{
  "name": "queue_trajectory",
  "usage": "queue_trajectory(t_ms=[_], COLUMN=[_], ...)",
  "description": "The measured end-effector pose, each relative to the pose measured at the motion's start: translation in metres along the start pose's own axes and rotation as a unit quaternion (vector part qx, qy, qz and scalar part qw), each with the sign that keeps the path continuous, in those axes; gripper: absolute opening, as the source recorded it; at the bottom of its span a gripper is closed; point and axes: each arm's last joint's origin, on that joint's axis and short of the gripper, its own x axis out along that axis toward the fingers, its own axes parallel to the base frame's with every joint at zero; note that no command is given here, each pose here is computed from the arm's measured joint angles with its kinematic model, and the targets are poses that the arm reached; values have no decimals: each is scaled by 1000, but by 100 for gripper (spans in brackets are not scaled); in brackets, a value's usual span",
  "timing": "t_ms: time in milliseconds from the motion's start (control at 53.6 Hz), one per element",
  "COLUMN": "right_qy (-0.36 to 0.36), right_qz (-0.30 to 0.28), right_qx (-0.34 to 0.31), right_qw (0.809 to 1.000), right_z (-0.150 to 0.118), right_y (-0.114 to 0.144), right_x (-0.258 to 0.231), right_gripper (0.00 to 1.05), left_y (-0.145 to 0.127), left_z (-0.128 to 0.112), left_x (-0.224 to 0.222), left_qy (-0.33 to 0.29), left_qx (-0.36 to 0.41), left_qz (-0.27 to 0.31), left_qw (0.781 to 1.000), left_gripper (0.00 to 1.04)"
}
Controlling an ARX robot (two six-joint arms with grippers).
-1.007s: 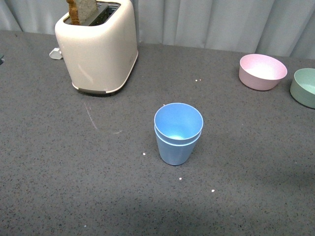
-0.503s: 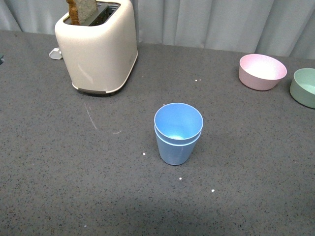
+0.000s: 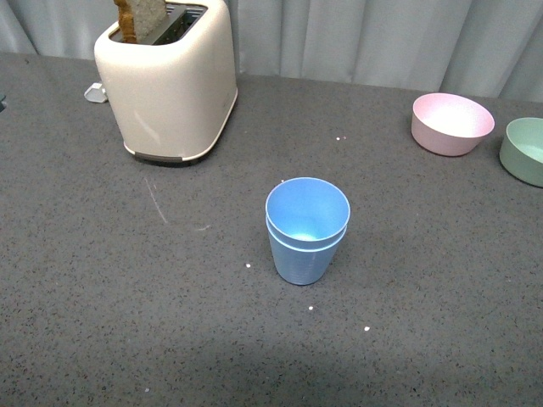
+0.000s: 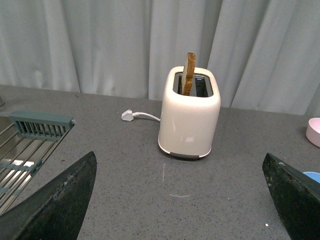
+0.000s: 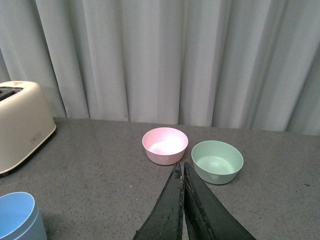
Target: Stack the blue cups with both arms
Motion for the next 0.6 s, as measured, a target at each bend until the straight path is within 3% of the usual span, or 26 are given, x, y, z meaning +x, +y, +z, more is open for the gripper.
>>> queue_trajectory(t_ms=[597], right_qy=[17], right_qz=[1], right_qx=[0], right_qw=[1000], right_z=[-5], right_y=[0], right_x=[-20], right_gripper=[1], left_y=[0], left_z=[0], left_x=[0], left_qy=[0], left_qx=[0], left_qz=[0], left_qw=[1000], left_gripper=[98])
